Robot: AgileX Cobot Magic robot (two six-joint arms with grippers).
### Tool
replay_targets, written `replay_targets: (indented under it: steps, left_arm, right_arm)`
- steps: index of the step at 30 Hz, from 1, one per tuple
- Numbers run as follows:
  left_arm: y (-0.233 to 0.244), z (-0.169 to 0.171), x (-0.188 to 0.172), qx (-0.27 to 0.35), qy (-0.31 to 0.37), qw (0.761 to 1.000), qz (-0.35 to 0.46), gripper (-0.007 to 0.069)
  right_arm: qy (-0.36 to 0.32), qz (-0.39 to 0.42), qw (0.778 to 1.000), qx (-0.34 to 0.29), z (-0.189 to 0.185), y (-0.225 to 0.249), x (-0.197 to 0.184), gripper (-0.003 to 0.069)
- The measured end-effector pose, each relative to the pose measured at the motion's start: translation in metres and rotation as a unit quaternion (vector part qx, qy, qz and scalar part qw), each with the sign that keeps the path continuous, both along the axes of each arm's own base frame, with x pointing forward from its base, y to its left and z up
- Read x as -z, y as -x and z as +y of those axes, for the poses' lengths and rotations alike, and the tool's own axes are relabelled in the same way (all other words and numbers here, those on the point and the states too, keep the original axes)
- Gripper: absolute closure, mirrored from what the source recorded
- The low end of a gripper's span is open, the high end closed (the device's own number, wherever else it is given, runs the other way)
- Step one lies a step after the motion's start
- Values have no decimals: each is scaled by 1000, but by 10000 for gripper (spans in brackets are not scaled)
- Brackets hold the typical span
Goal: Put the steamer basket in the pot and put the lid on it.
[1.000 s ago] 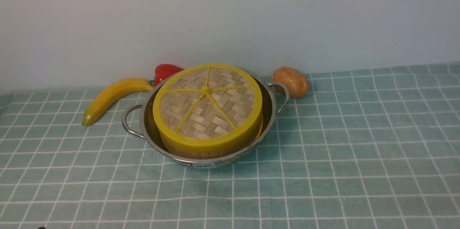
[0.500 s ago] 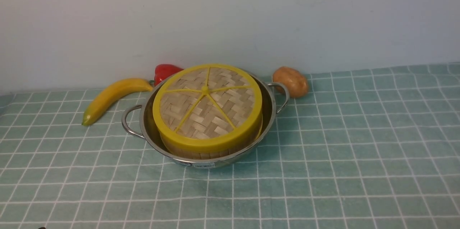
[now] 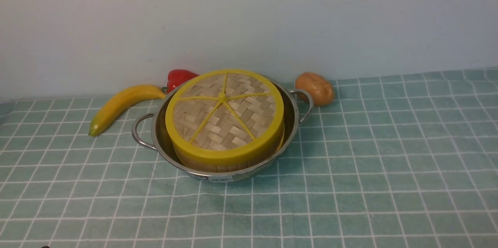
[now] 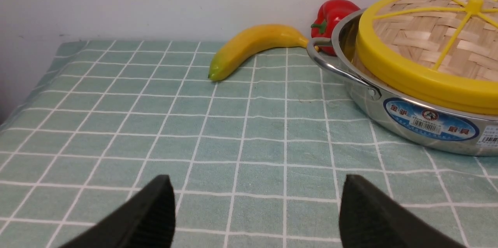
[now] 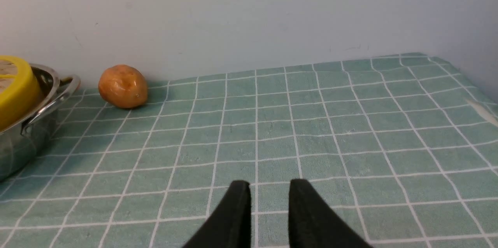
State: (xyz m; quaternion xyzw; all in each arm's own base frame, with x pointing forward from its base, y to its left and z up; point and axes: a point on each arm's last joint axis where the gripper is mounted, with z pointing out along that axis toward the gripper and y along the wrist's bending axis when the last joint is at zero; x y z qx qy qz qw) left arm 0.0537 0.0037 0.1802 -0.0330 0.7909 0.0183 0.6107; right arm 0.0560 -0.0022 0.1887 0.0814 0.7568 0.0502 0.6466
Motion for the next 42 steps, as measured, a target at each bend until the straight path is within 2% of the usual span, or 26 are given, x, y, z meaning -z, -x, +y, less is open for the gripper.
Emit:
replay_targets:
  steps: [24,30,42]
  left_arm:
    - [0,0,0,0,0,1000,1,102]
    - [0,-2,0,20,0,1000,1,102]
    - [0,-3,0,25,0,1000,1,102]
  right_arm:
    - [0,0,1000,0,0,0,0,436]
    - [0,0,1000,0,0,0,0,423]
    - [0,0,1000,0,0,0,0,419]
